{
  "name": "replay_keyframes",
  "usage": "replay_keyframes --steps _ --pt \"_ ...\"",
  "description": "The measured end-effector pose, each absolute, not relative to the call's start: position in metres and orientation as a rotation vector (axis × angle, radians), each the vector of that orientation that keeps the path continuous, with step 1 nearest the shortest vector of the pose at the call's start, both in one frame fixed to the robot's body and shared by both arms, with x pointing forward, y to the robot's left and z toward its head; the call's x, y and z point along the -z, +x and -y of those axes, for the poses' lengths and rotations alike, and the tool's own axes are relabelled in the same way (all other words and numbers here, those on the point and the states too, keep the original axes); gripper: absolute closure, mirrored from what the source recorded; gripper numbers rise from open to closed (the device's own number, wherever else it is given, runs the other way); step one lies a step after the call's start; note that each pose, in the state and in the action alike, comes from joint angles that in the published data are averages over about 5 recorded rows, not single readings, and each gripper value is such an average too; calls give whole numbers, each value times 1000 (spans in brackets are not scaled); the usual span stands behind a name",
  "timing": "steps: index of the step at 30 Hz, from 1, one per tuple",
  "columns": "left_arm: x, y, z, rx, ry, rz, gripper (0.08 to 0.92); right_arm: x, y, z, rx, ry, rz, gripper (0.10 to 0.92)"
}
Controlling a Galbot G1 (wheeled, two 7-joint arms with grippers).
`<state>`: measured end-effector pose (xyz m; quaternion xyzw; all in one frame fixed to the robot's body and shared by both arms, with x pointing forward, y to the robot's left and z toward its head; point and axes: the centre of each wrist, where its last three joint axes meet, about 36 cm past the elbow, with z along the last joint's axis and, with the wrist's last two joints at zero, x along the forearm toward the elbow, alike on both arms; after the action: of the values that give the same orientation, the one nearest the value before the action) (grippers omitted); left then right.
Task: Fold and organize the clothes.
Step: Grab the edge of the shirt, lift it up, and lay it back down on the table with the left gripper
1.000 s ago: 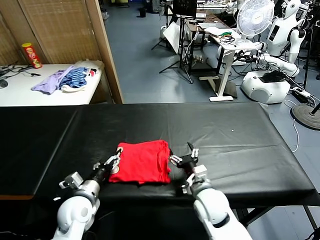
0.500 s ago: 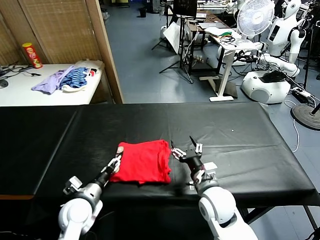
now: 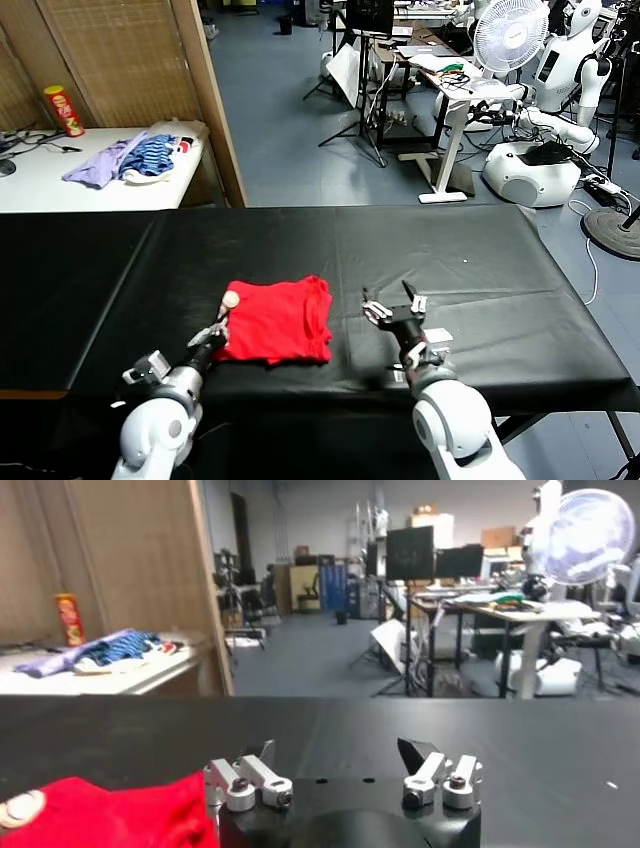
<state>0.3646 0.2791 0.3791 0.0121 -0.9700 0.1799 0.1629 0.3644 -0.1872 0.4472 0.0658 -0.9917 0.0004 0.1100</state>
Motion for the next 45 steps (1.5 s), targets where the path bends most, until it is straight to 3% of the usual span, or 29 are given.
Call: replay_keyframes --steps 10,16,20,26,30,36,39,45 --pt "-419 356 -321 364 189 2868 849 -454 355 199 -12 120 2920 224" --pt "-459 354 -362 797 271 2868 849 -456 354 198 -7 121 2925 224" --pt "-485 350 -365 900 279 2880 849 -456 354 196 -4 128 2924 224" --pt "-493 343 -329 637 109 2968 849 -452 350 194 -15 130 2910 224" --pt "-474 343 -294 357 -46 2975 849 -447 348 194 -26 130 2896 224" --pt "-432 340 -234 169 -202 2914 845 -441 349 190 -11 198 2875 224" --pt "-419 332 -209 135 -301 2896 767 -439 351 188 25 268 2855 224" --pt "-419 317 -187 -41 -536 2951 463 -434 362 181 154 452 2725 224"
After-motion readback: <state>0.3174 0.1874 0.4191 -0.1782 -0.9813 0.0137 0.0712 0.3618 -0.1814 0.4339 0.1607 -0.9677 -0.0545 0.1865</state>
